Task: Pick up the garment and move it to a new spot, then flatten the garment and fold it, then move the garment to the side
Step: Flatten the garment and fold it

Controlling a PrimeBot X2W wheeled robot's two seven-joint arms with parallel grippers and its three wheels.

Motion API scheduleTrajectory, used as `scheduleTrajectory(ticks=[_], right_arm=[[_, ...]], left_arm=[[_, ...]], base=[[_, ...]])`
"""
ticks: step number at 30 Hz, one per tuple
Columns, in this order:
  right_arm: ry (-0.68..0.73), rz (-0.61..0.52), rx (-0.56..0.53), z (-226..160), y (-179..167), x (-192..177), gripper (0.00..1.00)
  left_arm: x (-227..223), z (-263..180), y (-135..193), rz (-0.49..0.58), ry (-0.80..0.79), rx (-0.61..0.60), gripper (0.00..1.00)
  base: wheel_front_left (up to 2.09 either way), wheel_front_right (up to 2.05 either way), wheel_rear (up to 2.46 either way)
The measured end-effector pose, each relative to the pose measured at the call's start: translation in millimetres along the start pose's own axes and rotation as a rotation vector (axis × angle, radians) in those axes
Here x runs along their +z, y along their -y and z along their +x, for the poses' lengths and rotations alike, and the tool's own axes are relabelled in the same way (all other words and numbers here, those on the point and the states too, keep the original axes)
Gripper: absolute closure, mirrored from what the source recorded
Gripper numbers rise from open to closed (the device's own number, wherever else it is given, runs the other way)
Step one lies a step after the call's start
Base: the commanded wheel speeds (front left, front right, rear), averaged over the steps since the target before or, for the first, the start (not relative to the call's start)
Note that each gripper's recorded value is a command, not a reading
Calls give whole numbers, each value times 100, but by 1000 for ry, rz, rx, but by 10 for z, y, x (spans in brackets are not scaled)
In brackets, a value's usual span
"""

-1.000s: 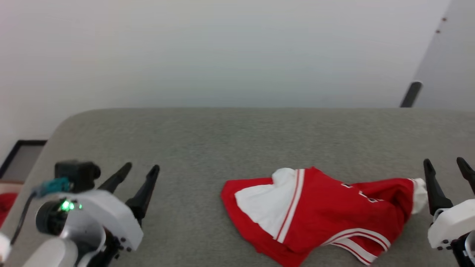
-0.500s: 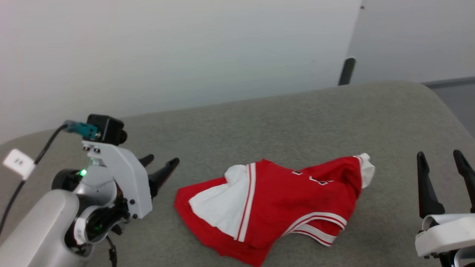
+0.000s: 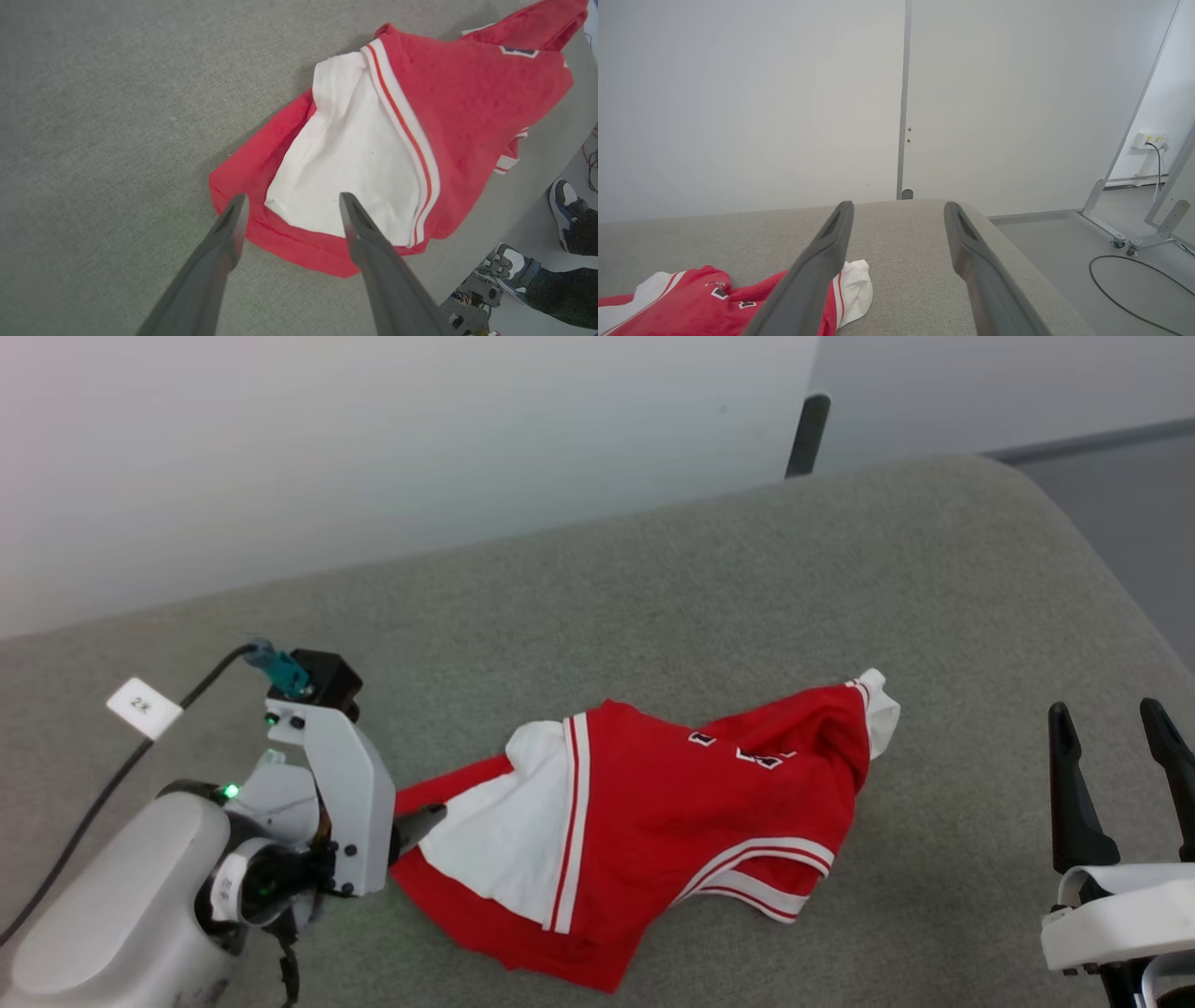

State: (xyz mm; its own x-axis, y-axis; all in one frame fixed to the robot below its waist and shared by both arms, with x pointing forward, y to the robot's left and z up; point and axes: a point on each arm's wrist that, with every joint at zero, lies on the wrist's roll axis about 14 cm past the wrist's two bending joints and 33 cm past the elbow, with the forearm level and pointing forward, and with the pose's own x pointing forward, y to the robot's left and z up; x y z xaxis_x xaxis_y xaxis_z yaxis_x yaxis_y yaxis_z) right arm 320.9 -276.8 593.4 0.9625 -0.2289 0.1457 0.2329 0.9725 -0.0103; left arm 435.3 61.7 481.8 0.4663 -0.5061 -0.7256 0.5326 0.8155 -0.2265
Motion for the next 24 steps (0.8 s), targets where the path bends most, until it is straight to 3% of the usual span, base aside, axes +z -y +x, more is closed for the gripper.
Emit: scheduleTrajectory(ticks=[9, 21, 22, 24], right_arm=[[-28, -1, -25, 77, 65, -143, 0], [-29, 3, -23, 114, 54, -177, 0], [-25, 3, -22, 122, 52, -168, 0], [-21, 3, -22, 130, 51, -158, 0]], left_arm=[[-258, 354, -154, -34, -138, -2, 0], [-402, 458, -198, -33, -186, 1, 0], [-409, 463, -202, -37, -188, 1, 23], [-413, 474, -189, -44, -188, -4, 55]], base=[[0, 0, 0], [0, 0, 0], [0, 0, 0], [0, 0, 0]])
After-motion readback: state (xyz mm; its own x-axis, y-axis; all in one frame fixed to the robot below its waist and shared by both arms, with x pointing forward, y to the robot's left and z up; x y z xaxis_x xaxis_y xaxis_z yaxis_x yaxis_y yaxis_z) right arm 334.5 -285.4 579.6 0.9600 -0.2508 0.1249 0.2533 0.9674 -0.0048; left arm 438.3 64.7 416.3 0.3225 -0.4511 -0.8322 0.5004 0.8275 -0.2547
